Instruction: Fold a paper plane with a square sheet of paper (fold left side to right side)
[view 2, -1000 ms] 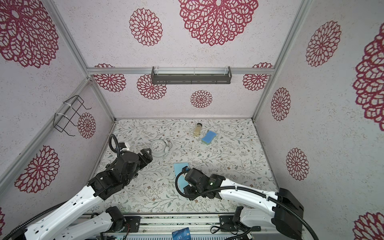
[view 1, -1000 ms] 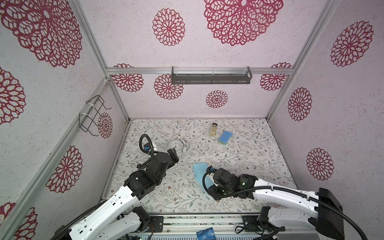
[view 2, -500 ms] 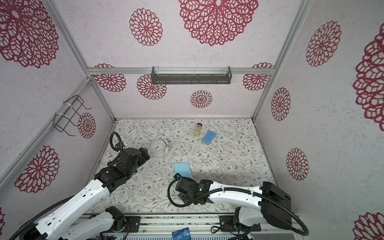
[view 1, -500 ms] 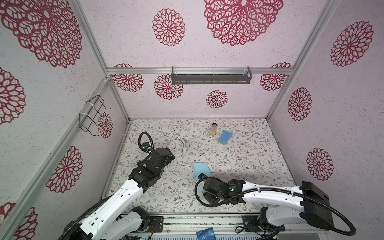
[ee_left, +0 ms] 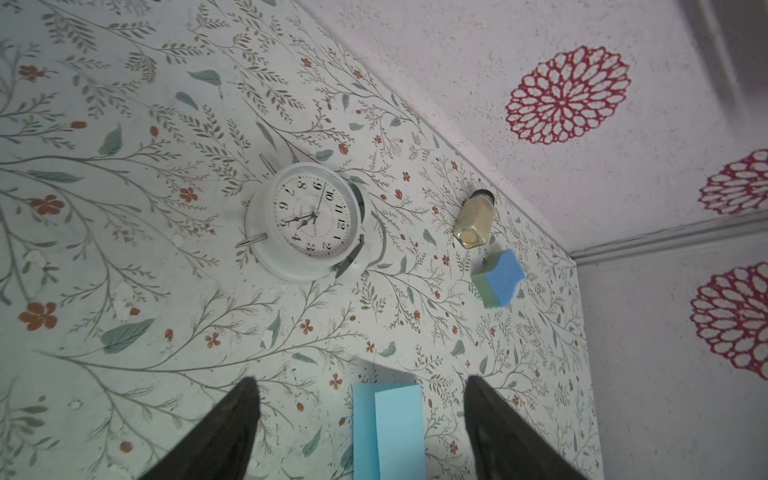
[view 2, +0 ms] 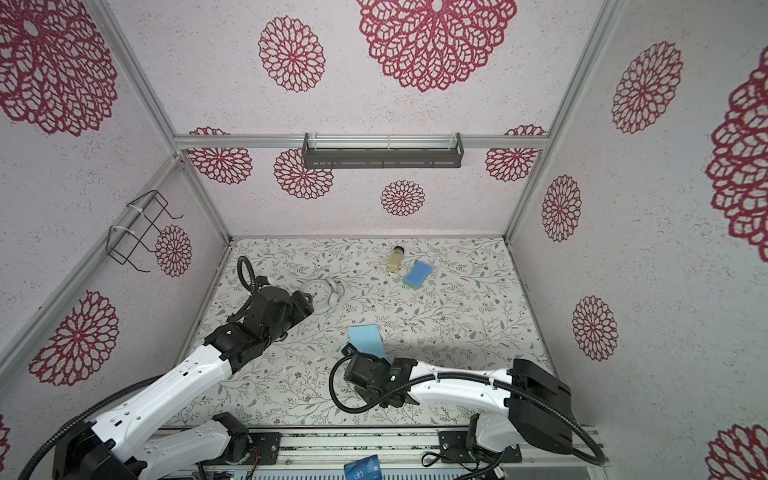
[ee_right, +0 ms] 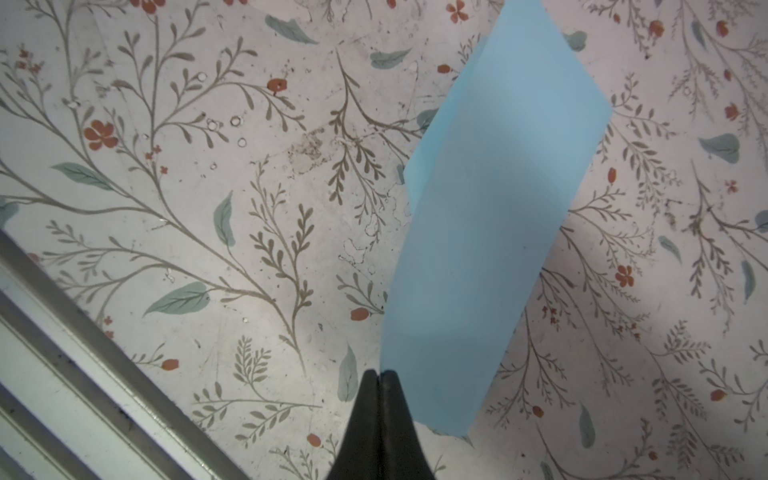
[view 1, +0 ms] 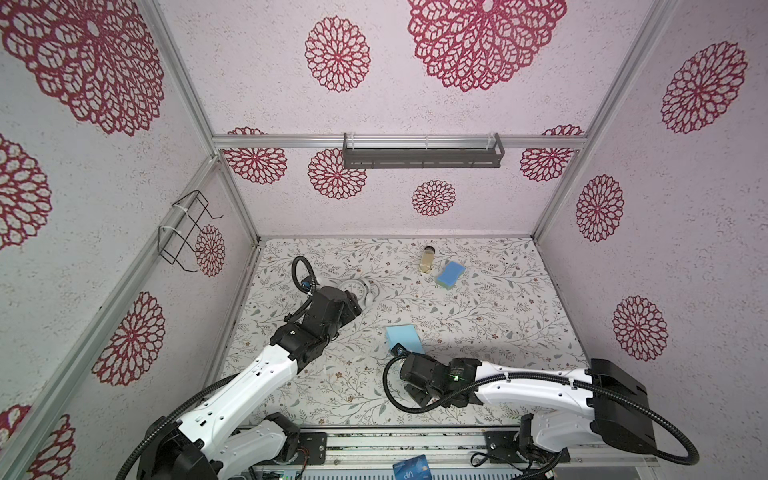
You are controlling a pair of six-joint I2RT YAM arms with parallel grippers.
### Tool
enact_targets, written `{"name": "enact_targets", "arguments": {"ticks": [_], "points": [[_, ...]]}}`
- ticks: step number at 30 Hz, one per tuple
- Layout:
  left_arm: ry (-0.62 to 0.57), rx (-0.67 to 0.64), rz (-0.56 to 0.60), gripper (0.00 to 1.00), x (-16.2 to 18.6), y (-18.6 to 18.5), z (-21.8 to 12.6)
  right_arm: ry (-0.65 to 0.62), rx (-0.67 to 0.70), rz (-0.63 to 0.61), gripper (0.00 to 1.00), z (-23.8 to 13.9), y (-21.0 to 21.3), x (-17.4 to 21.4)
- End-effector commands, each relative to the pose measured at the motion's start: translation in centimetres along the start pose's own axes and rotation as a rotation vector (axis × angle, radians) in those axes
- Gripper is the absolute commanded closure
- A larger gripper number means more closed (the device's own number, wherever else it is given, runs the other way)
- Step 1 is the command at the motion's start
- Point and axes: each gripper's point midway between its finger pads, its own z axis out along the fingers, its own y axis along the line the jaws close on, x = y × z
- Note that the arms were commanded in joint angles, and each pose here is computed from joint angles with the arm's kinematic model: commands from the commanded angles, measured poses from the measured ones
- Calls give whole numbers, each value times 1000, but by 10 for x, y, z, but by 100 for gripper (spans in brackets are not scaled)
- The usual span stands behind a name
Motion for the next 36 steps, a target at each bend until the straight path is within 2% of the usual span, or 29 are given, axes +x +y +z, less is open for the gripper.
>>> {"name": "enact_targets", "arguments": {"ticks": [1,6,11,14,16,23,36], "points": [[90,121,7,40,13,-25,3,-32,-29,6,100,-5,5,-8],[199,184,-14,74,41,-33,14,-32,-71,27,100,-1,12,-10],[288,218,8,92,69,-49,33,-31,-123,62,100,1,14,-14],[352,215,41,97,93,-60,47,-29,-147,85,100,4,14,-14],[390,203,64,100,110,-65,57,-29,-163,102,100,6,14,-13],[509,140,102,100,162,-58,89,-37,-180,138,100,10,12,-17],[559,26,115,100,196,-10,110,-51,-225,221,100,13,5,-15]]}}
